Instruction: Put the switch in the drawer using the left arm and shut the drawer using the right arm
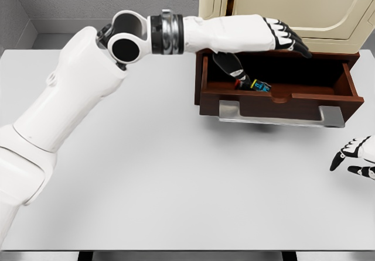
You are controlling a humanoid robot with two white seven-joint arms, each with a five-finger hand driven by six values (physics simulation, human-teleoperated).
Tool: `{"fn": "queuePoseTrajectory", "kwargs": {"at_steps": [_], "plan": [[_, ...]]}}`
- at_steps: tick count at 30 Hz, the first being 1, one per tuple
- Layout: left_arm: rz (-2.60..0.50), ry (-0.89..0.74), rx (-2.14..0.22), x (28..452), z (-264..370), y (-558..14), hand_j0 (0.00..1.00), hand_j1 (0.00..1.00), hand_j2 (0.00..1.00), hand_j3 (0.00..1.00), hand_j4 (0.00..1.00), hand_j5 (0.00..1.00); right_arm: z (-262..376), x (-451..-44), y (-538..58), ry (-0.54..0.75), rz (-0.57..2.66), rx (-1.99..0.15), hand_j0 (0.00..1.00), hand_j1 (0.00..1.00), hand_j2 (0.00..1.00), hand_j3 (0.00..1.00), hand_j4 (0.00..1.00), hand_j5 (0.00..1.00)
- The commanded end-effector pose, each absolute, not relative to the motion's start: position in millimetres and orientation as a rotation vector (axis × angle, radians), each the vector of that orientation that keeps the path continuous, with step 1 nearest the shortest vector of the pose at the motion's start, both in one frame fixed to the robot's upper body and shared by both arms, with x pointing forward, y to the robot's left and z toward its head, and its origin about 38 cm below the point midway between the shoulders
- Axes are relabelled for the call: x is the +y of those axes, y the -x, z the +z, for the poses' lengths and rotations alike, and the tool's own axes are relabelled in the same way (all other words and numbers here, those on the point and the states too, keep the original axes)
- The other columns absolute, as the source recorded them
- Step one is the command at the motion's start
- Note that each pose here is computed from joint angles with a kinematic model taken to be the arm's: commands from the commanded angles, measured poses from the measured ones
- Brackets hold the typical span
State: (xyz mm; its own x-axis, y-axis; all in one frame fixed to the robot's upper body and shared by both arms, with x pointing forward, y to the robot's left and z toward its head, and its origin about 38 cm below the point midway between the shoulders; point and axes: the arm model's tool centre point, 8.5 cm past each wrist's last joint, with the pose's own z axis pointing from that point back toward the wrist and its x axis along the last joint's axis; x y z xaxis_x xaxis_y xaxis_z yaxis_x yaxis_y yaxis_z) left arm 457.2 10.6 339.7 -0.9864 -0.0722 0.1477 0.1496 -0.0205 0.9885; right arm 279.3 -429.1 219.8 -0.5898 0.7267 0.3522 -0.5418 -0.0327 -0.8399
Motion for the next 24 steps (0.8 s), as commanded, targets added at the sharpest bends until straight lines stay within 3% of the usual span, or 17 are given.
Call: {"fn": "queuePoseTrajectory", "kwargs": {"at_steps": [1,3,6,12,24], "plan": [[-2.123,0.129,-2.176,22.9,361.0,-438.7,1.0,1.0,1.0,1.0,1.0,1.0,220.4,-428.8,-279.8,0.211,1.764,-1.328,0.53,0.53,0.53,0.53,0.53,0.53],[-2.152,0.149,-2.249,38.9,378.0,-414.9,1.0,1.0,1.0,1.0,1.0,1.0,221.6,-425.2,-283.2,0.2,1.79,-1.318,0.53,0.53,0.53,0.53,0.53,0.53],[-2.169,0.143,-2.232,95.4,380.6,-392.5,1.0,1.0,1.0,1.0,1.0,1.0,218.2,-413.8,-289.5,0.169,1.81,-1.335,0.53,0.53,0.53,0.53,0.53,0.53],[-1.907,-0.11,-1.78,263.7,297.9,-446.7,1.0,1.0,1.0,1.0,1.0,1.0,222.3,-413.5,-291.9,0.178,1.82,-1.337,0.53,0.53,0.53,0.53,0.53,0.53],[-1.821,-0.194,-1.773,287.8,287.7,-451.5,1.0,1.0,1.0,1.0,1.0,1.0,233.9,-411.5,-297.2,0.184,1.799,-1.389,0.53,0.53,0.53,0.53,0.53,0.53]]}}
